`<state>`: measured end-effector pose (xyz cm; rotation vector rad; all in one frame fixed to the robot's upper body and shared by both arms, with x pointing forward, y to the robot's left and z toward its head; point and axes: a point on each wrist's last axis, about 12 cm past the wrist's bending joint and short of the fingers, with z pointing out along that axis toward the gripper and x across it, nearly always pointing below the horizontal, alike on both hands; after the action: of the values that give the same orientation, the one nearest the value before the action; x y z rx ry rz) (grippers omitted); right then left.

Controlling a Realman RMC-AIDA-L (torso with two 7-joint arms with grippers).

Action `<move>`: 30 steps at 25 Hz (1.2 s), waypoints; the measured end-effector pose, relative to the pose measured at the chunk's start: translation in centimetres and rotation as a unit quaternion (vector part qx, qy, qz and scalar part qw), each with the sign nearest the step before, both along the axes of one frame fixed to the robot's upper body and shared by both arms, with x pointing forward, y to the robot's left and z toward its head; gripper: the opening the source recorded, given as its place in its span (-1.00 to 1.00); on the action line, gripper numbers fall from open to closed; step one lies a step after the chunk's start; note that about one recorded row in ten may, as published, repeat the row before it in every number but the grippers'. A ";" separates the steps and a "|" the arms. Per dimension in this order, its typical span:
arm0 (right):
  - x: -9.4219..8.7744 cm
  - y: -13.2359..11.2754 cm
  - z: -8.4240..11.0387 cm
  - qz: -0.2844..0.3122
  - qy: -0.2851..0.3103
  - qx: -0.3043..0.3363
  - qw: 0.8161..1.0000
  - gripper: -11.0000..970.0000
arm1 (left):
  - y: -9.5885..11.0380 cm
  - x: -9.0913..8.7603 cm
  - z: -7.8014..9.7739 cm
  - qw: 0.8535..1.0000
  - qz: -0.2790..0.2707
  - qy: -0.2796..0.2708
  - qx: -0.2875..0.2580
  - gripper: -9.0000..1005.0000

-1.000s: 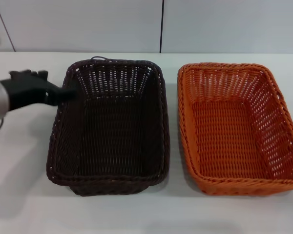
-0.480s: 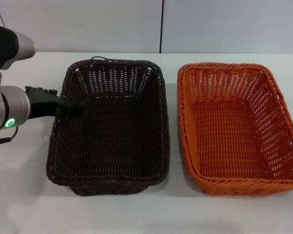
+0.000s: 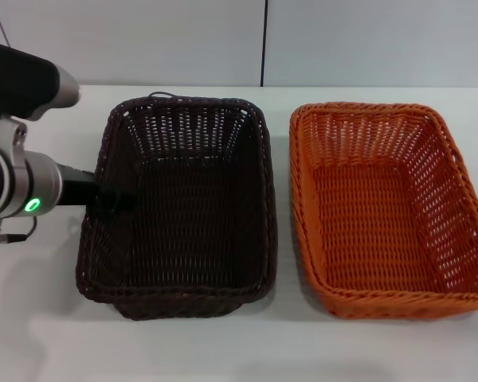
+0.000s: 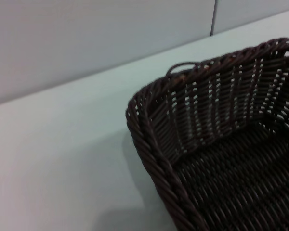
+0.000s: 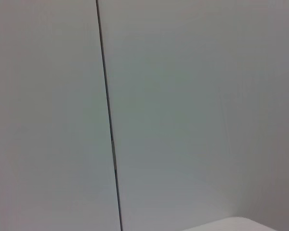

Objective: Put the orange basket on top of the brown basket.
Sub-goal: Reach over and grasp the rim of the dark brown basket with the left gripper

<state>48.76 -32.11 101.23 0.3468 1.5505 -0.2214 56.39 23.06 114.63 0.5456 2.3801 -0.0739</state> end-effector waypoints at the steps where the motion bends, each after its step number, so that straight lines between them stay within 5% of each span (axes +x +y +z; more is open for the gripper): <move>1: 0.0 0.0 0.0 0.000 0.000 0.000 1.000 0.63 | 0.0 0.0 0.0 1.000 0.000 0.000 0.000 0.43; 15: -0.1 0.3 -0.1 0.006 0.003 0.000 1.000 0.63 | -0.7 1.0 -0.9 1.000 -0.010 0.022 0.017 0.39; 17: -0.1 0.3 -0.1 0.007 0.003 0.000 1.000 0.63 | -0.8 1.0 -0.9 1.000 -0.013 0.021 0.017 -0.14; 30: 0.1 0.4 0.0 0.009 0.001 0.000 1.000 0.63 | -1.1 0.6 0.6 0.995 -0.081 0.004 0.058 -0.29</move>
<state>48.82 -31.70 101.21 0.3327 1.5548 -0.2076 57.00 21.92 115.24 0.7945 2.3554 -0.0092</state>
